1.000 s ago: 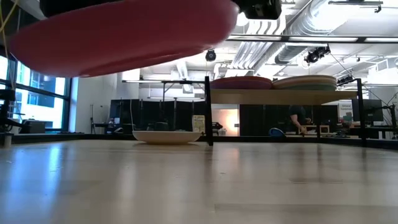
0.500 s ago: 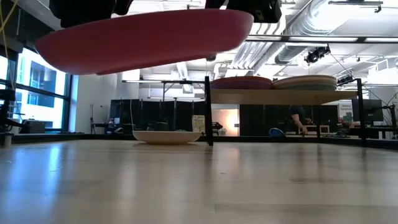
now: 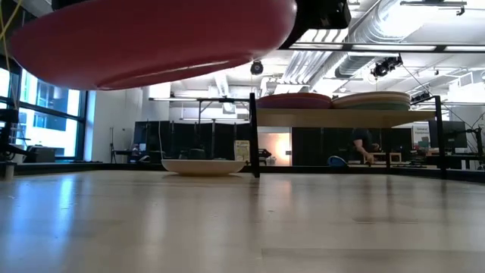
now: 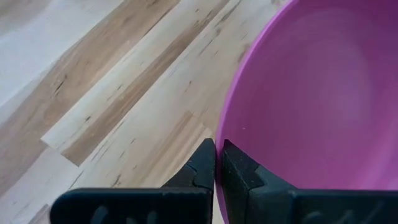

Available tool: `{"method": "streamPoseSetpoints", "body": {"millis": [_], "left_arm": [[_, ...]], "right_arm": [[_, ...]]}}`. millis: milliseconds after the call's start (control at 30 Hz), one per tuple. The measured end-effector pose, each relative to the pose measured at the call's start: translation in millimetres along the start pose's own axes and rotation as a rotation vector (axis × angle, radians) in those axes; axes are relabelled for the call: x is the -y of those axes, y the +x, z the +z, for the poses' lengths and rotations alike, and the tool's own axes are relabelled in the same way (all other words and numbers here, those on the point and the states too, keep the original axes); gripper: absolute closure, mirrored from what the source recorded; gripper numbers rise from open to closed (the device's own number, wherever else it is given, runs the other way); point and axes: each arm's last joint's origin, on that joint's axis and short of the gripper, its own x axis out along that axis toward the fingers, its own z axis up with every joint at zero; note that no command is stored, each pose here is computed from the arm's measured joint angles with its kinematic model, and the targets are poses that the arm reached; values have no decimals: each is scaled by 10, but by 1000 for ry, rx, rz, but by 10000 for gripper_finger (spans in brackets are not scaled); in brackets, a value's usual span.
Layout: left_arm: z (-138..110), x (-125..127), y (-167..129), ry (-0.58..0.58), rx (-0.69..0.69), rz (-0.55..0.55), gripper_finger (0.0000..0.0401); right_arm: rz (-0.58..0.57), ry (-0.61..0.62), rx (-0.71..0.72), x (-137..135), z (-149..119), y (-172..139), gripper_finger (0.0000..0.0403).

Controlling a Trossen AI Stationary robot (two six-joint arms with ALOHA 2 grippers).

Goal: Place and stack plates onto a shelf
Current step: Stack the pink plate on top of the orange plate on the shelf

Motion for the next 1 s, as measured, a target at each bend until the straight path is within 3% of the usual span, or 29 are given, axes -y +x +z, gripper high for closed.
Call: {"method": "streamPoseSetpoints", "body": {"millis": [433,533,700,1000], "left_arm": [[86,63,6,4,97,-52,400],[107,47,15,6,98,-44,400],[118,44,19,19,97,-45,400],[147,36,29,20,92,-52,388]], "right_arm": [[4,5,5,-8,5,13,279],[-2,22,-1,-2,0,13,305],[-20,32,-11,17,-7,13,385],[-26,56,-9,35,10,16,398]]}}
